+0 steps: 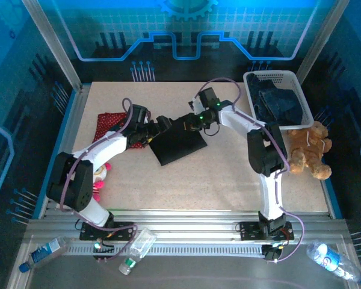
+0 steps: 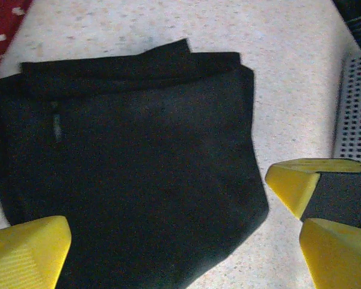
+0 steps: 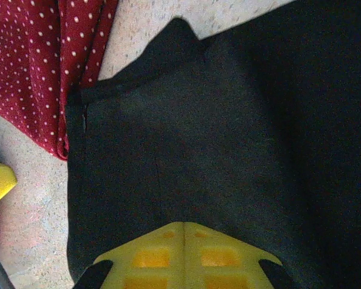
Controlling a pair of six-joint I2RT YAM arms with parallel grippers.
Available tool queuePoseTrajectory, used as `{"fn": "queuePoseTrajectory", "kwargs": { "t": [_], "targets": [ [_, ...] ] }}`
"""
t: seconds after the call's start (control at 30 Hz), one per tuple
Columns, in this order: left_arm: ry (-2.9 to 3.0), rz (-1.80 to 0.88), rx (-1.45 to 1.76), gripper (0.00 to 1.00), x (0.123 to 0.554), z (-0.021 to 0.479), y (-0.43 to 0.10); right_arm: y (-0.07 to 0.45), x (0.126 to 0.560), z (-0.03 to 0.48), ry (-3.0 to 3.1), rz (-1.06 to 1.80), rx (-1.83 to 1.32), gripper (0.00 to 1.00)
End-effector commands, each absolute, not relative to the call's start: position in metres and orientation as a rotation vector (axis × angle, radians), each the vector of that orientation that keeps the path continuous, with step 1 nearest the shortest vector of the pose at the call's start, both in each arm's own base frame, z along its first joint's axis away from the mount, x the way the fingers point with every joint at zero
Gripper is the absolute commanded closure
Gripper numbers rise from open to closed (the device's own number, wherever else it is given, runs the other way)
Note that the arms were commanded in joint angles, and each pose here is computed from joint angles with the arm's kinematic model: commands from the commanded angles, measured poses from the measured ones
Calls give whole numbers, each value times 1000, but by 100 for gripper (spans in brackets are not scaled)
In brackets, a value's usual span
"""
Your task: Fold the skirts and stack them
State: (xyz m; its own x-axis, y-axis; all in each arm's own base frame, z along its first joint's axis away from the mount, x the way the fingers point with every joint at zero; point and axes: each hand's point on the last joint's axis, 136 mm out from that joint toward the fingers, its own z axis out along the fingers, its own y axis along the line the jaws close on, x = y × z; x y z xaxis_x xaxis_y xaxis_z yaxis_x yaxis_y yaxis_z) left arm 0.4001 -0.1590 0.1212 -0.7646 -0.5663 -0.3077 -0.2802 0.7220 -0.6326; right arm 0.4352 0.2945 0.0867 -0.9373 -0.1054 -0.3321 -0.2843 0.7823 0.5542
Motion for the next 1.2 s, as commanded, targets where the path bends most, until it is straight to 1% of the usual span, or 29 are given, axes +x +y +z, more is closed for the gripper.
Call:
{"fn": "queuePoseTrajectory", "kwargs": {
  "t": [0.0, 0.1, 0.17, 0.33, 0.47, 0.57, 0.67, 0.77, 0.87, 1.0, 1.1, 1.17],
  "targets": [
    [2556, -679, -812, 3, 375, 82, -139, 303, 429, 51, 2806, 931, -190, 100],
    [2606, -677, -829, 7, 370, 67, -141, 282, 423, 22, 2916, 790, -14, 100],
    [2630, -678, -828, 10, 368, 60, -143, 264, 411, 5, 2963, 723, 102, 100],
    [2711, -662, -770, 17, 365, 44, -153, 232, 379, -7, 2965, 695, 309, 100],
    [2781, -667, -659, 20, 370, 34, -172, 230, 371, -5, 2953, 714, 329, 99],
    [2789, -632, -672, 24, 375, 26, -171, 238, 379, 2, 2929, 754, 286, 99],
    [2775, -672, -656, 27, 382, 23, -177, 254, 389, 13, 2900, 801, 183, 98],
    [2784, -705, -649, 43, 383, 18, -182, 266, 395, 21, 2893, 799, 113, 98],
    [2775, -739, -634, 60, 384, 18, -186, 268, 398, 21, 2890, 811, 123, 98],
    [2731, -790, -539, 72, 397, 32, -194, 271, 396, 23, 2878, 854, 137, 98],
    [2722, -719, -503, 86, 402, 43, -187, 269, 394, 30, 2864, 863, 141, 98],
    [2746, -591, -508, 96, 398, 48, -173, 266, 394, 39, 2837, 883, 159, 97]
  ]
}}
